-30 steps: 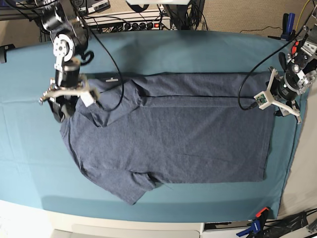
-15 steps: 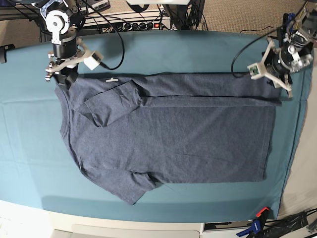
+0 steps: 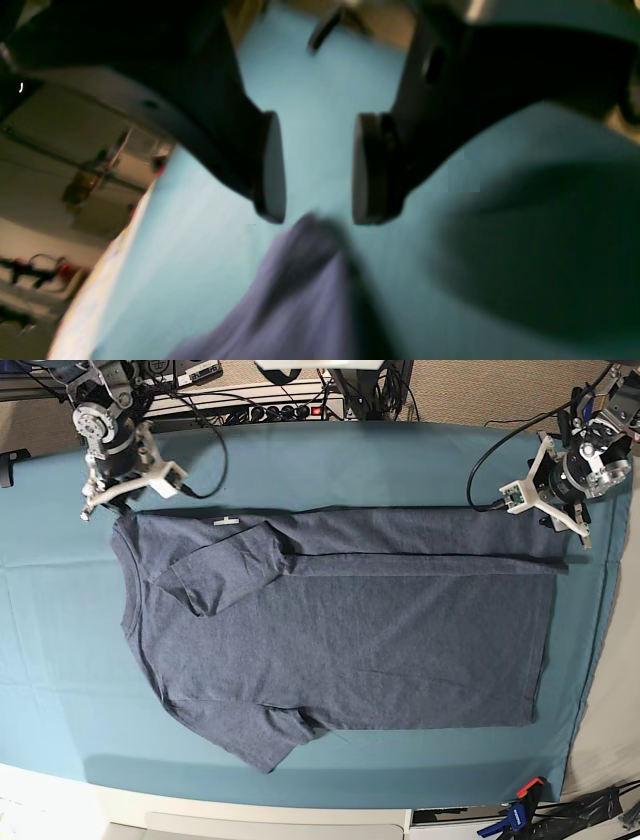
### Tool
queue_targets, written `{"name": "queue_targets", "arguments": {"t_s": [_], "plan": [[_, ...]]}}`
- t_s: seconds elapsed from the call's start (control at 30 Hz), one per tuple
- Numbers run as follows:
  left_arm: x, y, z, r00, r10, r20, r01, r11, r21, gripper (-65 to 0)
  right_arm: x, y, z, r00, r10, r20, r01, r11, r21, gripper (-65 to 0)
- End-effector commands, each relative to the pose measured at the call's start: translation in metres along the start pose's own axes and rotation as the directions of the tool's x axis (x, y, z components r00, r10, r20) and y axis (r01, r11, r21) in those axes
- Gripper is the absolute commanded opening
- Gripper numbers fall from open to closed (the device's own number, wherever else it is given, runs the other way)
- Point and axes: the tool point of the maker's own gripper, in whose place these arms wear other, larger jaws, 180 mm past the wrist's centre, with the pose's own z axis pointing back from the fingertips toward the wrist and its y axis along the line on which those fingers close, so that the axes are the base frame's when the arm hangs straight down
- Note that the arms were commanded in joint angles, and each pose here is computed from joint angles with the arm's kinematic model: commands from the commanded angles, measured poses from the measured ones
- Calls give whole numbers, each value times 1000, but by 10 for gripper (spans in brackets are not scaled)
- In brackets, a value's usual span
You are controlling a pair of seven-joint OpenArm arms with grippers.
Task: Fold the T-shirt properly
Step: 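Open both grippers and lift them off the folded strip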
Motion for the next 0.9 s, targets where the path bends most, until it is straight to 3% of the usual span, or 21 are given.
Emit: {"name": "queue_targets", "arguments": {"t_s": [0.0,0.47,0.67,0.87], "plan": [[0,6,3,1000,-17,7,17,1000,9,-371,0,-10,1,1000,12,7,-12,999,-33,-418],[3,8,3,1000,-19,15,19,1000,17,-371,12,-41,-9,999,-24,32,28,994,-110,-418],[3,8,3,1000,-19,15,19,1000,17,-371,-3,-17,-21,1000,-12,-19,12,1000,-16,-418],[3,8,3,1000,-19,16,19,1000,17,-371,-7,-17,-25,999,-14,-29,13,1000,-13,-418]]}}
